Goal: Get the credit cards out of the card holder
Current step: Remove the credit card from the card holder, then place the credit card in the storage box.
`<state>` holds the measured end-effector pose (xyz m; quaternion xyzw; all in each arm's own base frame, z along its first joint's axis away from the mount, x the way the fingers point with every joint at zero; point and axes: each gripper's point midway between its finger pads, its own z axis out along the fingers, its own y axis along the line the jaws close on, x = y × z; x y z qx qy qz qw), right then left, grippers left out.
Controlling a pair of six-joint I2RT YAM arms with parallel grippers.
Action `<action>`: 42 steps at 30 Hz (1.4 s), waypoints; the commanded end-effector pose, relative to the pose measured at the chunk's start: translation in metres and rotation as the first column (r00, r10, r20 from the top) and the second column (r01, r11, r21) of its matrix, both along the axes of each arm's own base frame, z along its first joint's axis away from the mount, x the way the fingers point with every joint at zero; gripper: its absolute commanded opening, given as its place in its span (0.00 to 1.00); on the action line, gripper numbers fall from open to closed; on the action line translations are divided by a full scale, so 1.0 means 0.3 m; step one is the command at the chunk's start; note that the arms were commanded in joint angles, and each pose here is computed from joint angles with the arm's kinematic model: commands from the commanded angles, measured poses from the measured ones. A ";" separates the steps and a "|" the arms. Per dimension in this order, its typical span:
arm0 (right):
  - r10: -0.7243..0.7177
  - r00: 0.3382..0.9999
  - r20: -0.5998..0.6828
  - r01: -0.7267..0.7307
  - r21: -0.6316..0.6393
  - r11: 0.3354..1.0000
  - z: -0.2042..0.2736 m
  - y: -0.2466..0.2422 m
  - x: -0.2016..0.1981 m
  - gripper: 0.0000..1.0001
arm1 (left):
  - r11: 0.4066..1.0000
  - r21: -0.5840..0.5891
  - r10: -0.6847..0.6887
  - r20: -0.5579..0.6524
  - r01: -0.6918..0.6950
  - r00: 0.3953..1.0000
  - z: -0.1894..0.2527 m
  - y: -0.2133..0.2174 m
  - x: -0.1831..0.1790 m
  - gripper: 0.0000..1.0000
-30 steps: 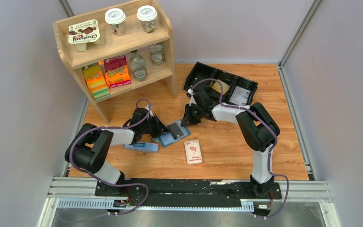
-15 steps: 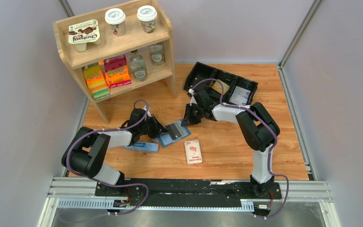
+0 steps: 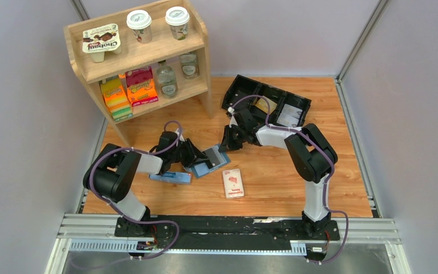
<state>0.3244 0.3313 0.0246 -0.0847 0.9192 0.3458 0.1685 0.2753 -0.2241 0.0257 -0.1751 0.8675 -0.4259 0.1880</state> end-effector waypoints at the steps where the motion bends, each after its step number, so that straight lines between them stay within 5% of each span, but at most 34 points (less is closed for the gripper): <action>1: -0.042 0.996 -0.085 0.027 -0.168 0.985 -0.178 -0.108 -0.060 0.07 | 1.000 -0.007 0.018 -0.008 -0.018 1.000 -0.023 0.004 0.004 0.26; 7: -0.055 0.996 -0.073 0.041 -0.177 0.983 -0.174 -0.117 -0.050 0.07 | 0.999 0.014 0.051 0.017 -0.051 0.999 -0.003 0.034 0.001 0.00; 21: -0.091 0.996 -0.023 0.087 -0.154 0.984 -0.103 -0.140 0.012 0.07 | 0.948 0.317 -0.046 0.017 0.038 0.999 0.048 0.186 -0.059 0.00; 30: -0.037 0.987 0.158 0.049 -0.070 0.996 0.152 -0.107 0.075 0.14 | 0.902 0.420 -0.179 0.165 0.095 0.970 0.203 0.218 -0.038 0.00; 35: 0.021 0.958 0.287 -0.016 -0.020 1.000 0.333 -0.093 0.083 0.32 | 0.876 0.462 -0.284 0.266 0.136 0.921 0.317 0.216 -0.026 0.00; 42: 0.165 0.797 0.582 -0.266 0.091 0.960 0.661 -0.078 -0.033 0.62 | 0.854 0.436 -0.495 0.518 0.283 0.698 0.567 0.117 -0.045 0.00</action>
